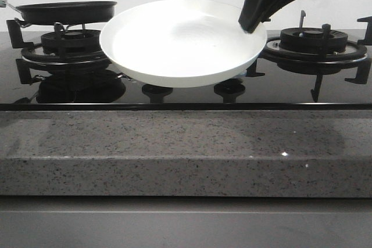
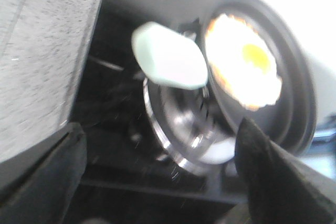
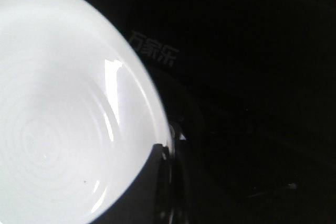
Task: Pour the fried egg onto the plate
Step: 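Grasp the pale green pan handle with the left gripper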
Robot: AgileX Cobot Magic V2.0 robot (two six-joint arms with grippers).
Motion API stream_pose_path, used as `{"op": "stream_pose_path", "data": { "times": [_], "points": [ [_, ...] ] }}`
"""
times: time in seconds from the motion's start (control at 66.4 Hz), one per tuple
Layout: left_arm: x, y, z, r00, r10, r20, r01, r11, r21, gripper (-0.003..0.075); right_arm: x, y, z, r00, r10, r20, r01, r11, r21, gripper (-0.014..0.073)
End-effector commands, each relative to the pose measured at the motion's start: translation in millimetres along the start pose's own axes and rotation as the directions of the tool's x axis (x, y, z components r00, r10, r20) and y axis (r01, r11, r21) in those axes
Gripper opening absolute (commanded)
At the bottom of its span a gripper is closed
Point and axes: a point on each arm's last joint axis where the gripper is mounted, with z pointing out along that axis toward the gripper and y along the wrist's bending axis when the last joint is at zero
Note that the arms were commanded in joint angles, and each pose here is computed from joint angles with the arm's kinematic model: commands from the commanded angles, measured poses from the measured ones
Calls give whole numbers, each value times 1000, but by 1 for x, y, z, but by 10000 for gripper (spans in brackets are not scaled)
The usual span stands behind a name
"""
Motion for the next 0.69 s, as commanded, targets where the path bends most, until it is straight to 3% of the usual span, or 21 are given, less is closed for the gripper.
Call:
{"op": "stream_pose_path", "data": {
  "times": [0.0, 0.301, 0.678],
  "points": [
    [-14, -14, -5, 994, -45, 95, 34, 993, 114, 564, -10, 8, -24, 993, -1, 115, 3, 1000, -22, -68],
    [-26, 1, 25, 966, -236, 107, 188, 922, 338, 564, -10, 8, -24, 993, -1, 115, 3, 1000, -22, -68],
    [-37, 2, 37, 974, -221, 43, 182, 885, 429, 564, -10, 8, -24, 993, -1, 115, 3, 1000, -22, -68]
  ]
}}
